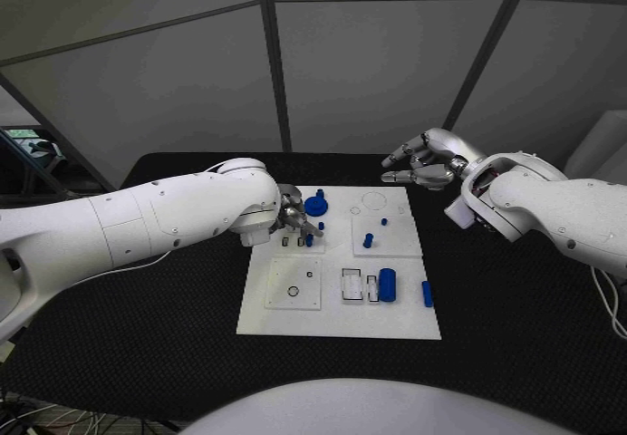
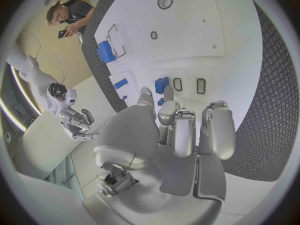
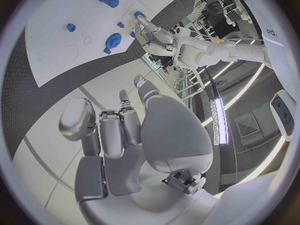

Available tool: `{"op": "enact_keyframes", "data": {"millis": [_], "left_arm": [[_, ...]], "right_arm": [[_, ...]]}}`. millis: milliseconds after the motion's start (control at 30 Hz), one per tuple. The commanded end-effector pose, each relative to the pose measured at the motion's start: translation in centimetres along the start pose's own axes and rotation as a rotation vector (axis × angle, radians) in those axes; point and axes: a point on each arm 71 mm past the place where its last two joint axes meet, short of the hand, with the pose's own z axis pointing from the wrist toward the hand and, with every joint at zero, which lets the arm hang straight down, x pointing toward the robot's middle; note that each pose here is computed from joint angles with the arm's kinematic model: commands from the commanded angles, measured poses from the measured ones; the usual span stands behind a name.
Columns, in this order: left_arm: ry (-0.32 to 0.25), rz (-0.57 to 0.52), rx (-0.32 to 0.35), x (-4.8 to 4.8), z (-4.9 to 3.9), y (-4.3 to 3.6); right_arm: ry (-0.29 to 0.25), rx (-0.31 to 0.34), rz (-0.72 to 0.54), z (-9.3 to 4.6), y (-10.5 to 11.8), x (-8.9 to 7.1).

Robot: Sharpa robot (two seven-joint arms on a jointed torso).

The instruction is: Assemble the parts on the task board

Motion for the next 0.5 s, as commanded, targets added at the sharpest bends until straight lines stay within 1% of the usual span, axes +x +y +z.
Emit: {"op": "enact_keyframes", "data": {"millis": [33,500], "left_arm": [[0.012,0.017,-0.008,0.01,-0.02,-0.01],[0.027,0.028,-0.007,0.16,-0.03,-0.09]], "right_arm": [[0.009,-0.004,-0.004,0.08,0.15,0.02],[0.017,-0.006,-0.004,0.21,0.26,0.19]]}}
